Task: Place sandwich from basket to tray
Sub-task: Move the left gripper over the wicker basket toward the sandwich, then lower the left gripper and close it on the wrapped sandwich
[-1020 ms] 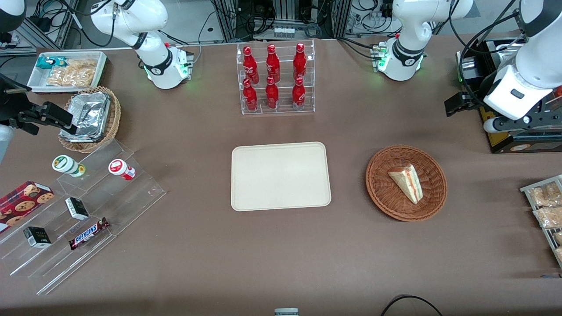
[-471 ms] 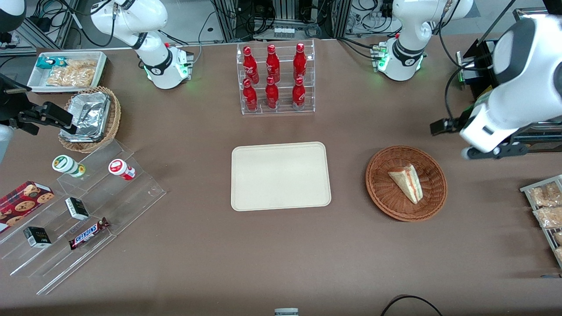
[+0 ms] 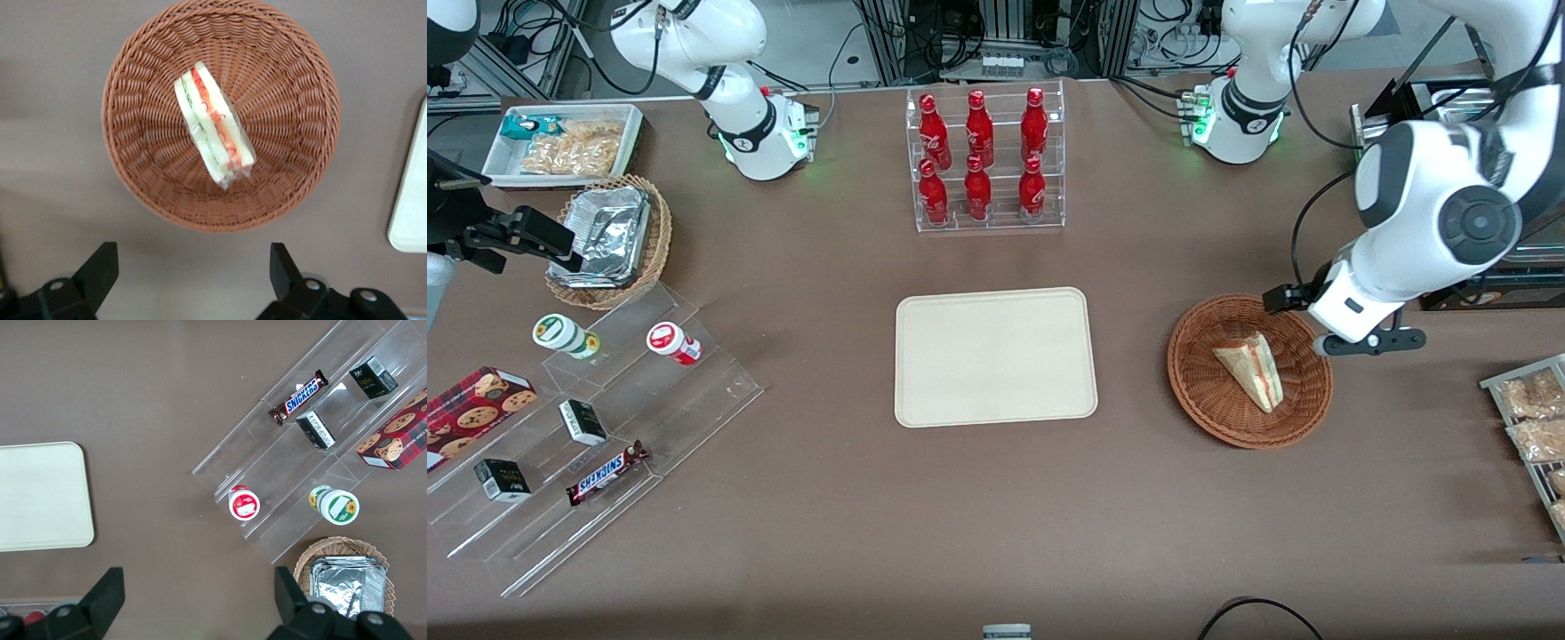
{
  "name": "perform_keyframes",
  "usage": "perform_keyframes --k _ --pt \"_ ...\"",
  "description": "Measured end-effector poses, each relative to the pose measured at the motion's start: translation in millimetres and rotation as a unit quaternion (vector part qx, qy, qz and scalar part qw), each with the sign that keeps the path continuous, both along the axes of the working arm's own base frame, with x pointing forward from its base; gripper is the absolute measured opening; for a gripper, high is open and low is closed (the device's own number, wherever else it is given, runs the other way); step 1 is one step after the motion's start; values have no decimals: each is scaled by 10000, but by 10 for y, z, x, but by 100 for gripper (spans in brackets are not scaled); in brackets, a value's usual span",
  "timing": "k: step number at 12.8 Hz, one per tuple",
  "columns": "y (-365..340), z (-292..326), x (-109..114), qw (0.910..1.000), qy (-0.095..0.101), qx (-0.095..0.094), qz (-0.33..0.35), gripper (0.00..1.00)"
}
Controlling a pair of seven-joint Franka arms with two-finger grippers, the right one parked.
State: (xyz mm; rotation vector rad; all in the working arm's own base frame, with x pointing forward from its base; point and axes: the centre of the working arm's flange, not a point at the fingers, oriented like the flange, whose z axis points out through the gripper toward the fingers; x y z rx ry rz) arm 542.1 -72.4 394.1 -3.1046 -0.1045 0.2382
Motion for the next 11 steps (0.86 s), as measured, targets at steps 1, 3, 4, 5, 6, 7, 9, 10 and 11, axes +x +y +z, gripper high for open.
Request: perform_keyframes --k 1,3,4,5,6,7,9,10,11 --pt "4 -121 -28 9999 -93 -4 65 100" --pt "9 -323 -75 9988 -330 -2 362 100" --pt "5 -416 -104 9974 -443 0 561 100" --pt "-19 -489 -133 9955 -522 9 788 100" --pt "-54 -538 -153 9926 -575 26 1067 100" --pt "-86 -565 -154 9885 -634 38 1370 100" --pt "-153 -653 -124 9784 -748 40 1927 100" --pt "-182 -724 -109 9741 -772 39 2125 100" --pt "-196 -800 -93 9697 -785 40 2313 100"
